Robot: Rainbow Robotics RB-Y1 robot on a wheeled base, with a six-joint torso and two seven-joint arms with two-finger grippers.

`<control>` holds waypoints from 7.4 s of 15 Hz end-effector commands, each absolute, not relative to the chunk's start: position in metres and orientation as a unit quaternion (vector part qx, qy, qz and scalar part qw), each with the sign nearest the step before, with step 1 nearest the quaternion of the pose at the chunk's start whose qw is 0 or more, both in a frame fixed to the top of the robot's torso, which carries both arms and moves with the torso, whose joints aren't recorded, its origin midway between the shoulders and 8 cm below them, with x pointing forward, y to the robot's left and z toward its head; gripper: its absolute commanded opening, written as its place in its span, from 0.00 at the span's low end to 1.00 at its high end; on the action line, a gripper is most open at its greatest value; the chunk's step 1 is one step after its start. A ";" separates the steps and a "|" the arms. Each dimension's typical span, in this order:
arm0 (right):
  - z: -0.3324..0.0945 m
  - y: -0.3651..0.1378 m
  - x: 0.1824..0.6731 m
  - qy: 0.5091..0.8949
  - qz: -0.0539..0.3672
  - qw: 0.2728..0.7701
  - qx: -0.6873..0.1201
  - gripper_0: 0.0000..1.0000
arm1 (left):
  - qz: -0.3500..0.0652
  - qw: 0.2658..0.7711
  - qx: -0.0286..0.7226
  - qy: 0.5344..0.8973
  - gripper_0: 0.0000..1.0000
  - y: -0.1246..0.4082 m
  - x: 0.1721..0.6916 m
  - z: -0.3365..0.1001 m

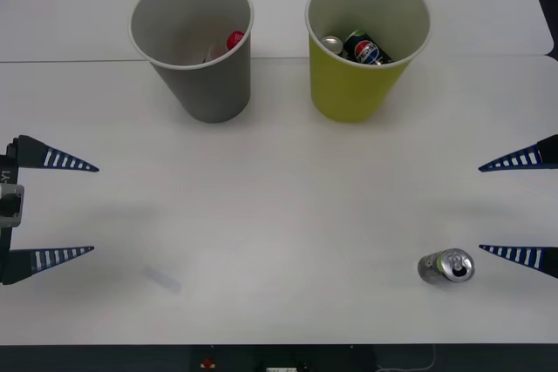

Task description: Put the can into the green bin and the plastic bottle into the gray bin

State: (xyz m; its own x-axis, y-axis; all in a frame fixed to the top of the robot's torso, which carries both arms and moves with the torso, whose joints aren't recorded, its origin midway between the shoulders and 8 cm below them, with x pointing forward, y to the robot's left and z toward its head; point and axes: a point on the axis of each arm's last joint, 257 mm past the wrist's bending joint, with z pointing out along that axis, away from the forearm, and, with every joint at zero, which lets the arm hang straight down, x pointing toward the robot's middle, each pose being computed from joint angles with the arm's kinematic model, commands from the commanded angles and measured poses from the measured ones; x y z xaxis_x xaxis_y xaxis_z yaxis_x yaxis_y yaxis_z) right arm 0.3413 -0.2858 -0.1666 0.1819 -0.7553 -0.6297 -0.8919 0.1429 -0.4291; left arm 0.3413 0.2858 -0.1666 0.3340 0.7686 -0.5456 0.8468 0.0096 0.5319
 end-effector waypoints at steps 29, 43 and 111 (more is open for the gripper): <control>-0.232 -0.361 0.284 0.613 0.185 0.490 -0.591 1.00 | -0.047 0.417 0.702 0.575 1.00 0.286 0.341 -0.167; -0.310 -0.329 0.311 0.626 0.239 0.533 -0.517 1.00 | -0.047 0.417 0.702 0.575 1.00 0.286 0.341 -0.167; 0.008 -0.218 0.490 0.799 0.189 0.482 -0.308 0.00 | -0.047 0.417 0.702 0.575 1.00 0.286 0.341 -0.167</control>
State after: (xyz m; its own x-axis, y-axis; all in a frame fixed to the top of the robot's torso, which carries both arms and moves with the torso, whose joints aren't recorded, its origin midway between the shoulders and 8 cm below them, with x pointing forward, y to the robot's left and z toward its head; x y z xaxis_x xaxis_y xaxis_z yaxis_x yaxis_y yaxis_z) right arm 0.4810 -0.2204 0.0043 -0.3447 -0.3065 -0.8873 -0.6737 0.7390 0.0065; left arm 0.3413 0.2858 -0.1666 0.3340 0.7686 -0.5456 0.8468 0.0096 0.5319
